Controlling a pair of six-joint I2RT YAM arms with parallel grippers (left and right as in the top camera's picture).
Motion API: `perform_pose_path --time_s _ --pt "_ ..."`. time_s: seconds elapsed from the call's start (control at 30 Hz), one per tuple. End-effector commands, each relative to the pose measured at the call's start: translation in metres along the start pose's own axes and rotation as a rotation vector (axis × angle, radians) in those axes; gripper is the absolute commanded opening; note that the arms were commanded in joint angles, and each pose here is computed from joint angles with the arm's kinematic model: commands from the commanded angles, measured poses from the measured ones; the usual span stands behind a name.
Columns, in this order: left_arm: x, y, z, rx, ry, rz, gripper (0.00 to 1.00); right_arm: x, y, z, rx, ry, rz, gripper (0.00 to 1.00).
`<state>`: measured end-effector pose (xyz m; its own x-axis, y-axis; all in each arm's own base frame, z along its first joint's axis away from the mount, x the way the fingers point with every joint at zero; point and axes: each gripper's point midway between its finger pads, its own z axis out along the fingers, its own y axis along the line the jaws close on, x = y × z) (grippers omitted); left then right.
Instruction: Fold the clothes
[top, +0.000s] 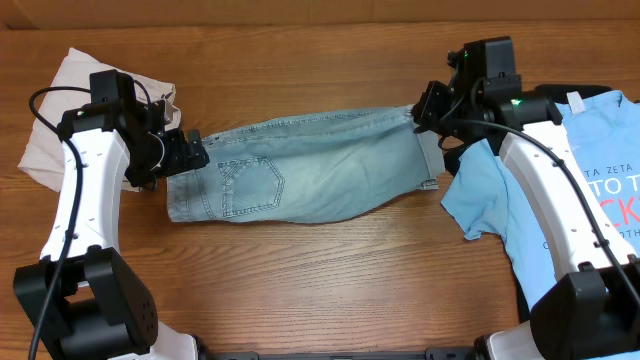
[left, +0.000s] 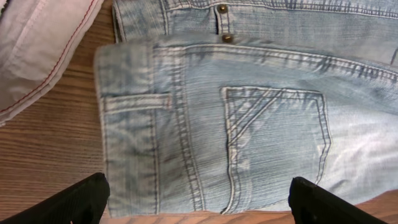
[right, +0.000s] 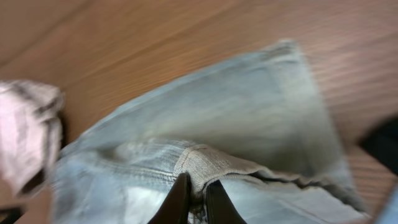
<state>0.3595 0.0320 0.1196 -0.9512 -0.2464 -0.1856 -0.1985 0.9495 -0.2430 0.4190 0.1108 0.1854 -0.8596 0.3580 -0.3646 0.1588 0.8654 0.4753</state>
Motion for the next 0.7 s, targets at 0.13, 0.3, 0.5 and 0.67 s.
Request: perform_pose_path --time_s 0.13,0.3,0.5,0.67 --pt "-0.005 -0.004 -0.003 0.014 -0.014 0.02 0.95 -0.021 -0.035 0.04 0.14 -0.047 0.056 0.37" --pt "-0.004 -0.004 -0.003 0.013 -0.01 0.02 0.96 -0.034 -0.05 0.074 0.167 -0.079 0.042 0.9" --pt "0.005 0.003 -0.002 -0.024 0.026 0.011 0.75 -0.02 -0.034 0.076 0.044 0.011 -0.034 0.21" --pt "0.022 0.007 0.016 -0.02 0.075 -0.001 0.04 0.027 -0.031 0.085 0.031 0.176 -0.049 0.04"
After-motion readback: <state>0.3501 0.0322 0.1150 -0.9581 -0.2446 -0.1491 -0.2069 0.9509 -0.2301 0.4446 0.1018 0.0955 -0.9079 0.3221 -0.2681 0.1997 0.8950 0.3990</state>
